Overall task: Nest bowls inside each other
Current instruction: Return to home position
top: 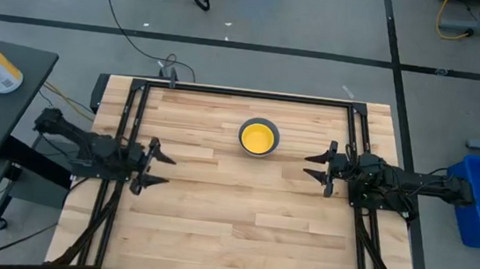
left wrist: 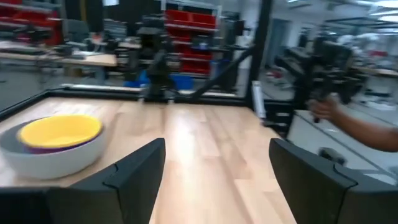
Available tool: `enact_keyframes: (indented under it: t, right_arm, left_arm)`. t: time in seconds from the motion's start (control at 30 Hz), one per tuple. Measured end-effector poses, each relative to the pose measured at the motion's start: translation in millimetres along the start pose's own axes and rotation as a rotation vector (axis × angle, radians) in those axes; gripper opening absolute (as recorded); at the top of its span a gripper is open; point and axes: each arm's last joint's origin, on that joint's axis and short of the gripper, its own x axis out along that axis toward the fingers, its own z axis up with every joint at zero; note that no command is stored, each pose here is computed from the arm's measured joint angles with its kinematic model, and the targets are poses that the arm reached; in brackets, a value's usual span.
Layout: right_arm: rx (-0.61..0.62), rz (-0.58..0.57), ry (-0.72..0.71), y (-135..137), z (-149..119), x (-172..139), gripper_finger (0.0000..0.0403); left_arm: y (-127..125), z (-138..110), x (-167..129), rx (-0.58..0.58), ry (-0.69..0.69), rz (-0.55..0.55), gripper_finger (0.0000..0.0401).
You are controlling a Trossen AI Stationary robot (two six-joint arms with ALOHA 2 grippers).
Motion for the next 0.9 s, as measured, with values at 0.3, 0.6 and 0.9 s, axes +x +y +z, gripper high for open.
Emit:
enact_keyframes:
  t: [0.3,0.6,0.9]
  right_arm:
    - [0.003,0.001,0.000,0.0,0.0,0.0,0.0195]
    - [0.003,0.001,0.000,0.0,0.0,0.0,0.0211]
    - [-0.008,0.130,-0.037,9.2,3.6,-0.8,0.0224]
  left_arm:
    - [20.3,-3.5,4.9,-0.013,0.057,0.070,0.0294]
    - [29.1,-3.5,4.5,0.004,0.065,0.102,0.0294]
    - [28.9,-4.0,4.5,0.003,0.069,0.100,0.0294]
